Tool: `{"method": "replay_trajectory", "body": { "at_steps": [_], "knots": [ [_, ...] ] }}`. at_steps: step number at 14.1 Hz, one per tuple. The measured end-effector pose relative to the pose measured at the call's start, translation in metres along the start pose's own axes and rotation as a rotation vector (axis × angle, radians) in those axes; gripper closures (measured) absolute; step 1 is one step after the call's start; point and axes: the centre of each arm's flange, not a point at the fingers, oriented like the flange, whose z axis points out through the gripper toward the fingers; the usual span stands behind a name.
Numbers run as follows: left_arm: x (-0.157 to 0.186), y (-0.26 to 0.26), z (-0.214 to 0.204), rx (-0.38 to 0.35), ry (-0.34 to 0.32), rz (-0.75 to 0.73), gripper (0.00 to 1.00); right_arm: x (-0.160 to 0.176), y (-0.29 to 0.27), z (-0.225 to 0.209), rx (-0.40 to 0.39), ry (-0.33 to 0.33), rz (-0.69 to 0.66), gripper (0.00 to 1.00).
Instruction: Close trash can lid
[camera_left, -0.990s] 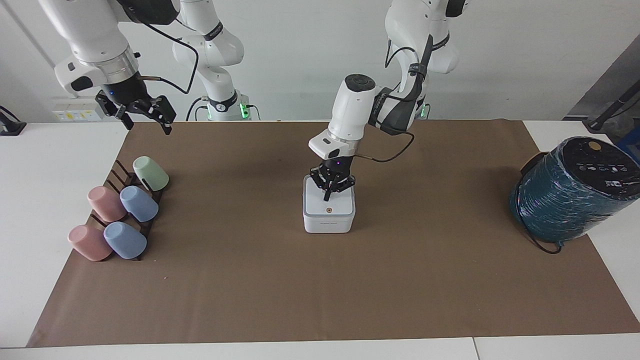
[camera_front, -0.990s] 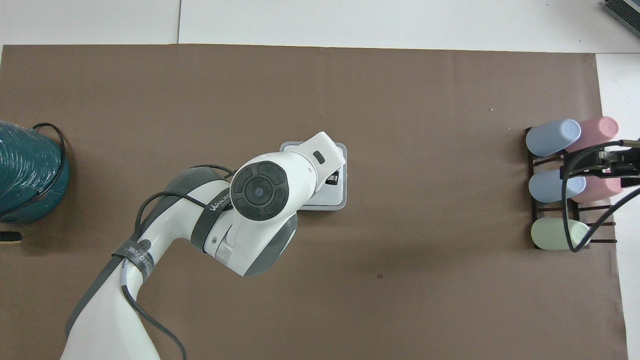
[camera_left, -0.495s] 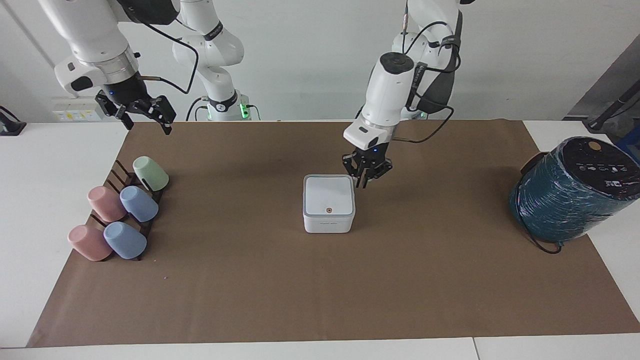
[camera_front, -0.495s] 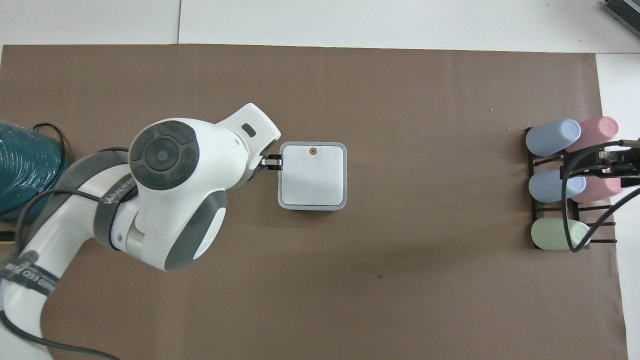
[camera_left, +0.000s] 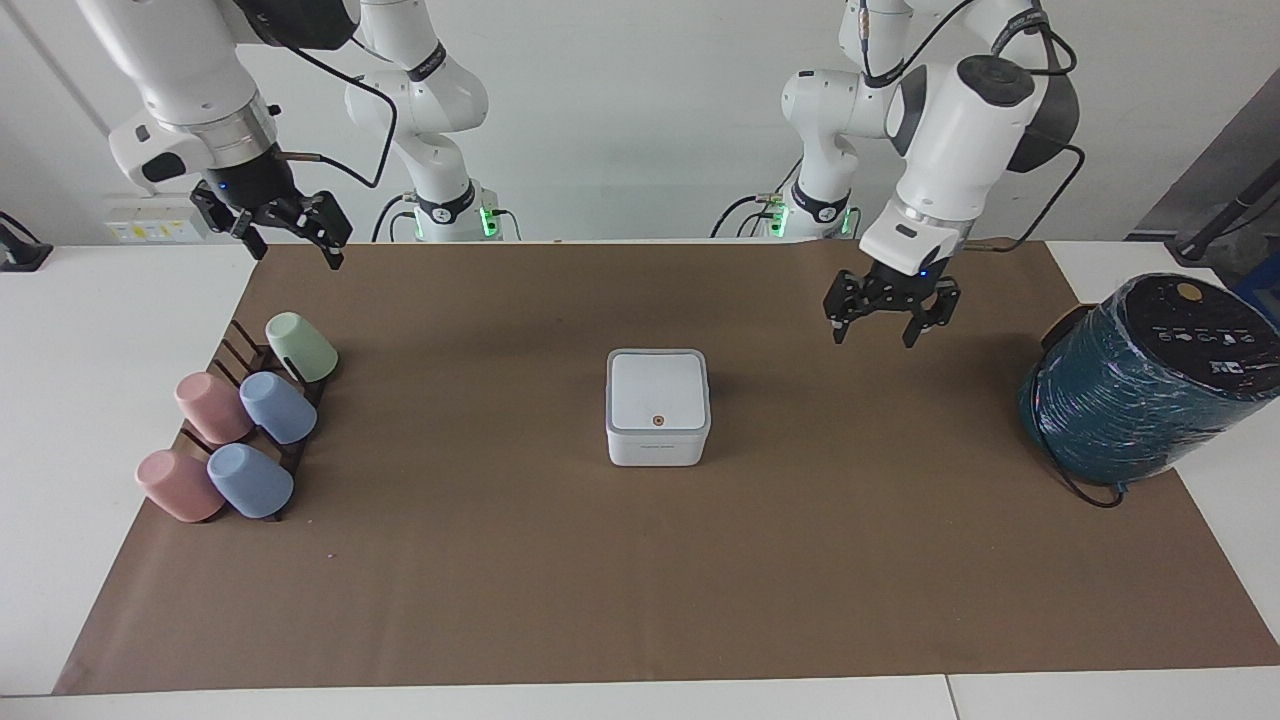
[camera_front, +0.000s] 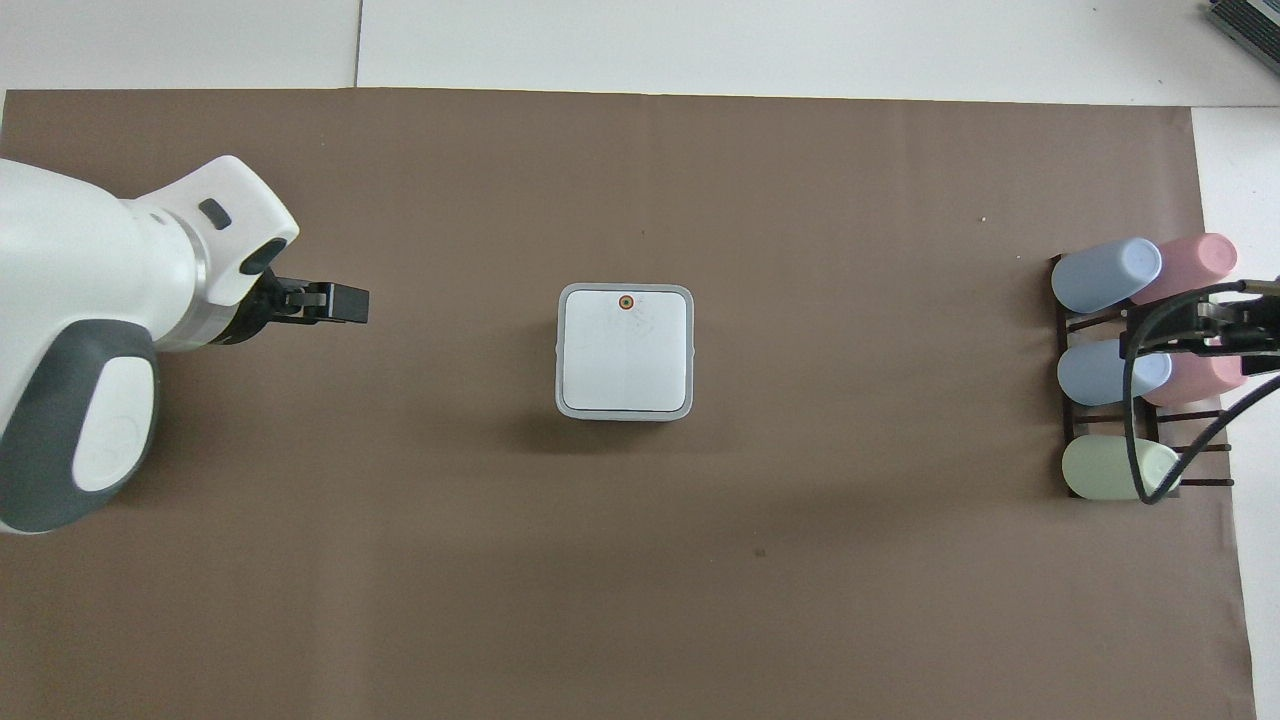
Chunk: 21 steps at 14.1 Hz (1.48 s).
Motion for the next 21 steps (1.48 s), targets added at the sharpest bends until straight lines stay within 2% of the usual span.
{"method": "replay_trajectory", "body": {
  "at_steps": [7, 10, 14, 21],
  "knots": [
    [-0.001, -0.088, -0.087, 0.021, -0.009, -0.025, 0.0, 0.0, 0.0, 0.0, 0.0, 0.0, 0.0, 0.0],
    [0.0, -0.117, -0.114, 0.027, -0.037, -0.03, 0.0, 0.0, 0.0, 0.0, 0.0, 0.0, 0.0, 0.0],
    [0.012, -0.125, -0.117, 0.027, -0.061, -0.017, 0.0, 0.0, 0.0, 0.0, 0.0, 0.0, 0.0, 0.0],
    [0.0, -0.116, -0.096, 0.017, -0.134, -0.003, 0.0, 0.0, 0.0, 0.0, 0.0, 0.0, 0.0, 0.0]
  ]
}}
